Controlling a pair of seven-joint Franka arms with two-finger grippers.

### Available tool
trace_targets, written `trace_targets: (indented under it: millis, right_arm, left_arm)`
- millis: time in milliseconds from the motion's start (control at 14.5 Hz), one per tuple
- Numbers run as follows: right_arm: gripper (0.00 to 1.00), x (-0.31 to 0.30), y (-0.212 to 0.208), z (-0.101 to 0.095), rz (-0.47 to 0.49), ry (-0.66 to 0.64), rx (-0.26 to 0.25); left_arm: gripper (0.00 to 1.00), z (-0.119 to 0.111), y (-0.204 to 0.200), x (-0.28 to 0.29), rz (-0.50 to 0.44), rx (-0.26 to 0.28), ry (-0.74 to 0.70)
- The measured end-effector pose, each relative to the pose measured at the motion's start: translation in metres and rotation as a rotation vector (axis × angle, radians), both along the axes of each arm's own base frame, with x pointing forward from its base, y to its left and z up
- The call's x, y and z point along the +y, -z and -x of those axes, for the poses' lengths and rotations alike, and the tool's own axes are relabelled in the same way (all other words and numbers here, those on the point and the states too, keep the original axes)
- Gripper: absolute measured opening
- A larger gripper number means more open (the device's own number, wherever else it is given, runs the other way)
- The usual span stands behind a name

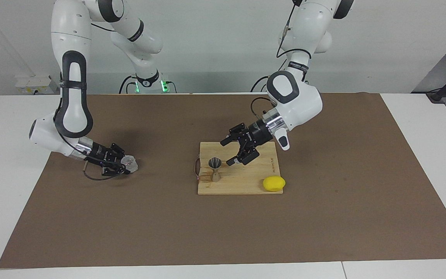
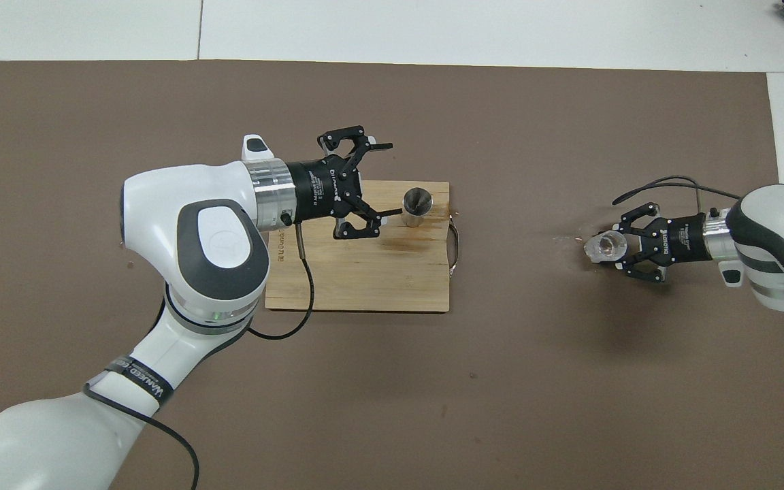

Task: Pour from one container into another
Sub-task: 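Withdraw the left gripper while the right gripper lifts the glass cup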

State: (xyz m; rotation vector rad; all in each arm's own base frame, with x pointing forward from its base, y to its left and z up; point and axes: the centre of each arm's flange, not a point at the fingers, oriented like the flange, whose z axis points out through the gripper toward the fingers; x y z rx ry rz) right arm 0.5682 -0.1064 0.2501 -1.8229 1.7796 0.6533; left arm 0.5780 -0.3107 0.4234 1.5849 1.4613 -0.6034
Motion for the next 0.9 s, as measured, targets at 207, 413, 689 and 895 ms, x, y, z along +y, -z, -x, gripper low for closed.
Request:
trace_targets:
  millis: [207,413,689,895]
  right_arm:
    - [0.50,0.000,-0.003,-0.001,0.002,0.000,-0.005]
    - [0.50,0.001,-0.011,-0.003,0.005,0.013,-0.008]
    - [0.50,0.014,-0.044,-0.013,0.016,0.065,-0.001]
    - [0.50,0.045,-0.070,-0.023,0.025,0.084,0.008]
  left_arm:
    - [1.00,-0.017,-0.002,0.038,-0.154,-0.083,0.045]
    - [1.00,-0.034,-0.012,0.082,-0.345,-0.178,0.084]
    - [1.00,-0.052,-0.034,0.152,-0.631,-0.310,0.130]
    - [1.00,-0.063,-0.051,0.199,-0.861,-0.401,0.183]
